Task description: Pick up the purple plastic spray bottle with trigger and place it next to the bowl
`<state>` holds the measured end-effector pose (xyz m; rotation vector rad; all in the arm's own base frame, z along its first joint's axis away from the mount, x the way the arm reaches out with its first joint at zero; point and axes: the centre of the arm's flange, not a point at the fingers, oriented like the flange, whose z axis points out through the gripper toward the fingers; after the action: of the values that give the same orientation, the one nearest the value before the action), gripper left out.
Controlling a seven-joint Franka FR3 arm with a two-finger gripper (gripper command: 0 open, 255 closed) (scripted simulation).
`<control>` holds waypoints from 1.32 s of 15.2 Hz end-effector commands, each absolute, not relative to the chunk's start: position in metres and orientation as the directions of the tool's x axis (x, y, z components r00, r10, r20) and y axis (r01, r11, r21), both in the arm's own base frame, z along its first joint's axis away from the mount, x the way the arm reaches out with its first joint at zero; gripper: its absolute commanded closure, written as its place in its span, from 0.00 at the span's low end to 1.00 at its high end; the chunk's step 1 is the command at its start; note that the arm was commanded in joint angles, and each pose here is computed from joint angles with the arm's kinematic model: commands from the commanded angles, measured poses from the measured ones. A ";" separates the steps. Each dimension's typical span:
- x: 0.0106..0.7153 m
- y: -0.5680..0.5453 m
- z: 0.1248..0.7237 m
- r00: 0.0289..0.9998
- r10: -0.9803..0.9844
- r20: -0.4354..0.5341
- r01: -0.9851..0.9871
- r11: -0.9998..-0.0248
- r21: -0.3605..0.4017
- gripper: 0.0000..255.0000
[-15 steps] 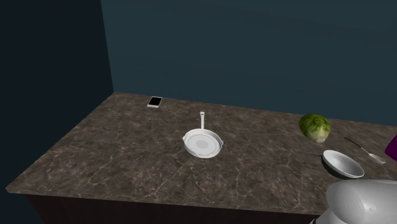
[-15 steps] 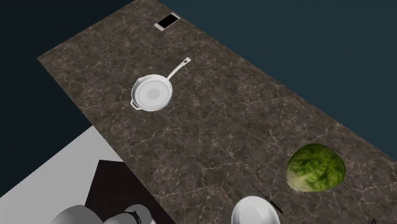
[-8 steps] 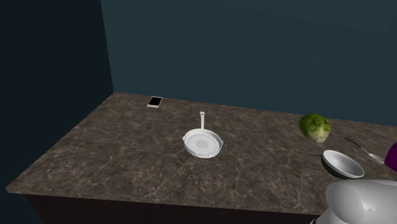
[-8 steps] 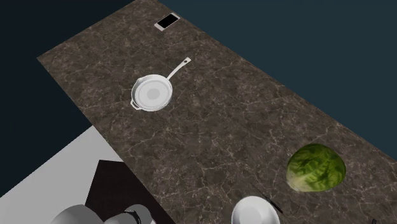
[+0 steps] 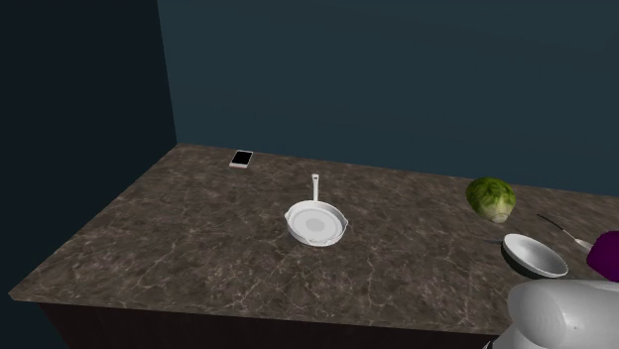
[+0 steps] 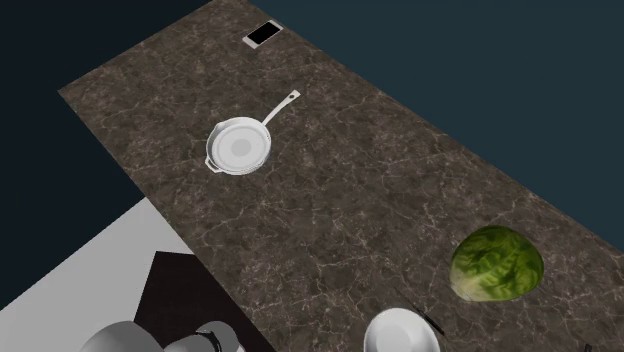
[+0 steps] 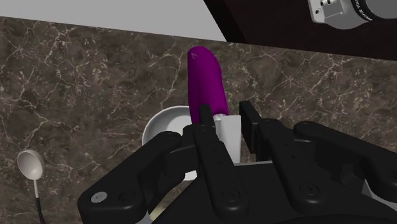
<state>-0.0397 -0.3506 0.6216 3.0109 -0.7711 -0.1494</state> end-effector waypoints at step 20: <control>-0.040 -0.350 0.511 0.873 -0.481 -0.085 -0.478 -0.877 0.053 1.00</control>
<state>-0.0386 -0.3504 0.5168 3.0110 -0.7713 -0.1496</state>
